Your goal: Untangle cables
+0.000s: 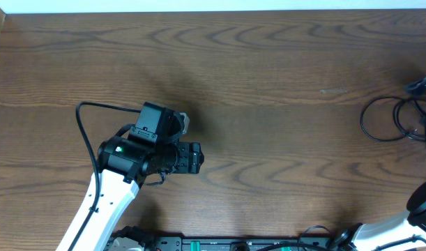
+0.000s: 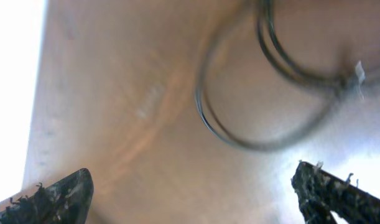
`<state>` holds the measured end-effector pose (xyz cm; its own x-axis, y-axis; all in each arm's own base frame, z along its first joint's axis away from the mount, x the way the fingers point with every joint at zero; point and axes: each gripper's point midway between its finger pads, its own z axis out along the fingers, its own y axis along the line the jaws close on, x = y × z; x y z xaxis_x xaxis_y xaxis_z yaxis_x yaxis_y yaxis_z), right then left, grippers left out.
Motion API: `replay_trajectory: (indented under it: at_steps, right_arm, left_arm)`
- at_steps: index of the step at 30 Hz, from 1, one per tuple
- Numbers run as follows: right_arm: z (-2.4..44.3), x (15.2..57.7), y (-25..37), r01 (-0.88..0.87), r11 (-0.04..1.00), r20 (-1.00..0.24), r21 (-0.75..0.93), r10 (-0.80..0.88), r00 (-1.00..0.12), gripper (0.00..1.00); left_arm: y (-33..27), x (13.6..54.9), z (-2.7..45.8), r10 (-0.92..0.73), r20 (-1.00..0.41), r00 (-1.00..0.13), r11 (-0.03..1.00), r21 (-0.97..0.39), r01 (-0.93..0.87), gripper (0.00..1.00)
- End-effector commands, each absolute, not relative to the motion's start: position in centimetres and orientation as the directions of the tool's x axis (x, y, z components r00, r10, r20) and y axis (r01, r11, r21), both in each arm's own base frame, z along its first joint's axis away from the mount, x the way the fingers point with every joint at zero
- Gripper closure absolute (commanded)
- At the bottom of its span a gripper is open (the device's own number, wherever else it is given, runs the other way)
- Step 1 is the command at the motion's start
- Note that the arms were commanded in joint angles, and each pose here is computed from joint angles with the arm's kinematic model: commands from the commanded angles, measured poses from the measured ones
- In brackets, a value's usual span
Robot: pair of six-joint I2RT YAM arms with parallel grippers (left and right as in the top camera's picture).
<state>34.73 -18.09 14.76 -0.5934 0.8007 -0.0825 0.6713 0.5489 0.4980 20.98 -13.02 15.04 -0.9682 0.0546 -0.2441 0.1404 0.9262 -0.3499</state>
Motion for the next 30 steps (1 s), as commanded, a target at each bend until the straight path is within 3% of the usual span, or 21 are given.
replay_trajectory:
  at_steps: [1, 6, 10, 17, 24, 30]
  right_arm:
    - [13.2, 32.2, -18.7, 0.809, 0.495, -0.04, 0.317, 0.859, -0.51, 0.01]
    - [11.8, 29.3, -18.1, 0.902, 0.36, 0.022, 0.24, 0.926, -0.376, 0.01]
    - [11.4, 25.9, -19.3, 0.947, 0.288, -0.038, 0.146, 0.958, -0.285, 0.01]
    - [12.8, 22.0, -19.9, 0.952, 0.291, -0.218, 0.097, 0.939, -0.264, 0.01]
    - [13.2, 21.4, -19.8, 0.925, 0.318, -0.422, 0.207, 0.882, -0.209, 0.01]
    - [9.5, 20.4, -18.8, 0.924, 0.319, -0.416, 0.21, 0.885, -0.211, 0.01]
  left_arm:
    - [-12.9, 21.3, 15.7, 0.068, -0.27, -0.96, 0.925, -0.343, 0.162, 0.21]
    - [-12.9, 21.3, 15.7, 0.068, -0.271, -0.96, 0.925, -0.343, 0.162, 0.21]
    - [-12.9, 21.3, 15.7, 0.071, -0.272, -0.96, 0.925, -0.342, 0.166, 0.21]
    - [-12.9, 21.3, 15.7, 0.075, -0.273, -0.959, 0.925, -0.341, 0.17, 0.21]
    - [-12.9, 21.2, 15.6, 0.076, -0.27, -0.96, 0.925, -0.34, 0.169, 0.21]
    - [-12.9, 21.2, 15.6, 0.08, -0.271, -0.959, 0.925, -0.339, 0.173, 0.21]
